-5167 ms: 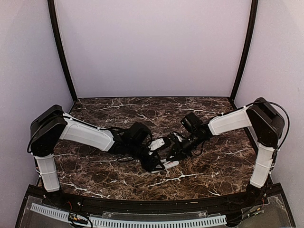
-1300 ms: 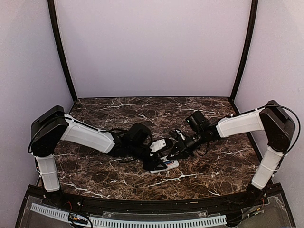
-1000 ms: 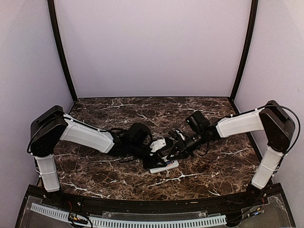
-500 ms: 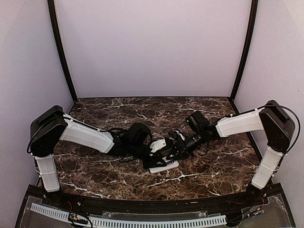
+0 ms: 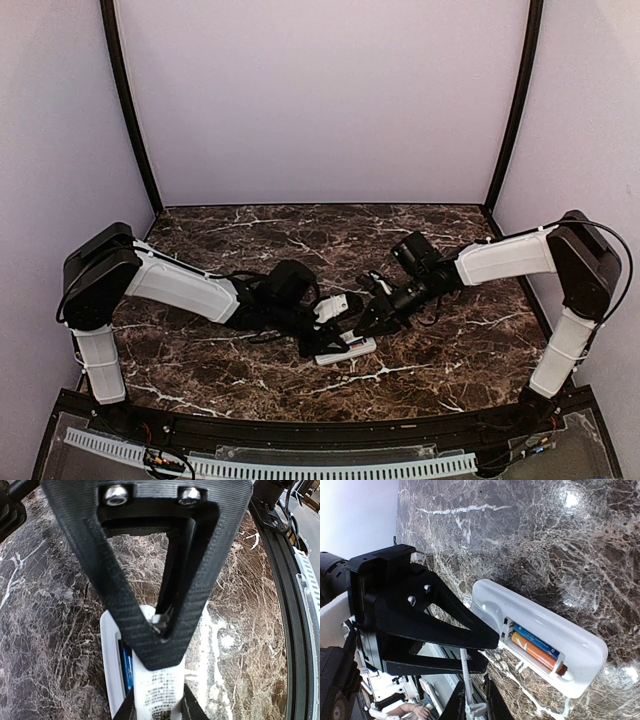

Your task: Load the batteries into the remote control

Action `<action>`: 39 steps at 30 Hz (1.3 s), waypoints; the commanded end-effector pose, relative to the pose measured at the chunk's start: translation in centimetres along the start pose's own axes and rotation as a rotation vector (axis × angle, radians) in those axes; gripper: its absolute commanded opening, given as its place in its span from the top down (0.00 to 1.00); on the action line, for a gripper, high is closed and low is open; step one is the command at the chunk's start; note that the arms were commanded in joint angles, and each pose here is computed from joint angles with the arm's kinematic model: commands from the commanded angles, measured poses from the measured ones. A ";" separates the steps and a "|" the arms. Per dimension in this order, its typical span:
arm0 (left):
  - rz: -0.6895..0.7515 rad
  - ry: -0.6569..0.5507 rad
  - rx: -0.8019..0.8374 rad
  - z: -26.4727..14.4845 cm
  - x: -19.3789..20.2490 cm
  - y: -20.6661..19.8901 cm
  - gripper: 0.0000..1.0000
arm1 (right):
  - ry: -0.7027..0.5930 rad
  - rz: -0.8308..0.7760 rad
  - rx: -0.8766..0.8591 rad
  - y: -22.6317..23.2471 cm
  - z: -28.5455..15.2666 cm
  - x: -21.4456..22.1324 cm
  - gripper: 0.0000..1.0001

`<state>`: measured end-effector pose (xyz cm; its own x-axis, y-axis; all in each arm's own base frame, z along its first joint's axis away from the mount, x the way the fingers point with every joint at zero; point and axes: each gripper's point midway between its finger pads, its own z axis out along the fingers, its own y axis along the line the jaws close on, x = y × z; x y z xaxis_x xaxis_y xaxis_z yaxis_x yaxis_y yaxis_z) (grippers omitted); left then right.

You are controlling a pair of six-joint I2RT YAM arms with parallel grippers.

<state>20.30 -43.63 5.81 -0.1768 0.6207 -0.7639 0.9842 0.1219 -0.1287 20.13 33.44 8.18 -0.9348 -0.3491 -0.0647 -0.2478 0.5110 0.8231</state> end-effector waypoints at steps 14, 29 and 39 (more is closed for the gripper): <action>-0.029 0.010 0.012 -1.2 -0.4 -0.8 0.88 | -0.083 -0.361 0.169 1.4 -4.7 -1.9 0.64; -0.110 0.110 0.018 -0.3 0.5 -0.3 0.88 | -0.333 -0.689 0.116 3.2 -6.3 -4.3 0.63; -0.108 0.100 0.022 0.0 0.1 -0.5 0.87 | -0.229 -0.254 -0.014 0.8 -3.5 -1.5 0.67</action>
<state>20.22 -43.62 6.25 -0.2715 0.6607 -0.6999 0.9623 0.1743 -0.2087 23.22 31.00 10.54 -0.8032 -0.3461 -0.4848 -0.5955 0.4472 0.6674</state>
